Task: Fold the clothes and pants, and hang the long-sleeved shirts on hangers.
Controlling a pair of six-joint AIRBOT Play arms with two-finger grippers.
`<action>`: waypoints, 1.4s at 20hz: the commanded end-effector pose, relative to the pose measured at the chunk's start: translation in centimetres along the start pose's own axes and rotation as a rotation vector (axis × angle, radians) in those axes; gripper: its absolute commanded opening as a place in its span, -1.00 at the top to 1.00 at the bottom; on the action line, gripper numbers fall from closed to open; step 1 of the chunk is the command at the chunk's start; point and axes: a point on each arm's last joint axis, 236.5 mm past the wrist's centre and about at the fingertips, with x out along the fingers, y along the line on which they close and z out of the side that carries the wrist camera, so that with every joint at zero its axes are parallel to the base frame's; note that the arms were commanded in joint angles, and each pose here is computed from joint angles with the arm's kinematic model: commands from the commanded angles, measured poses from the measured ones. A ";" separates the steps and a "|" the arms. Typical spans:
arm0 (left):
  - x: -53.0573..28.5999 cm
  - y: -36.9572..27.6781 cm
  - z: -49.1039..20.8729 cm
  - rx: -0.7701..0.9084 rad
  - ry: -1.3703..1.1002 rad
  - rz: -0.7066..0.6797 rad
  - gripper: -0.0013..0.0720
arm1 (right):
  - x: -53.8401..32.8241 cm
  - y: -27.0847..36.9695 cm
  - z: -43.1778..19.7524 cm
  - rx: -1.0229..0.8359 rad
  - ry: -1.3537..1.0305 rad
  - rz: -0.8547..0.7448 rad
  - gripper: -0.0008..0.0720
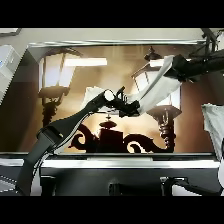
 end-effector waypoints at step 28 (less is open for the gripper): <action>-48.7 10.3 5.7 -0.015 -0.521 0.430 0.93 | 35.7 16.5 -8.6 0.188 0.040 0.320 -0.07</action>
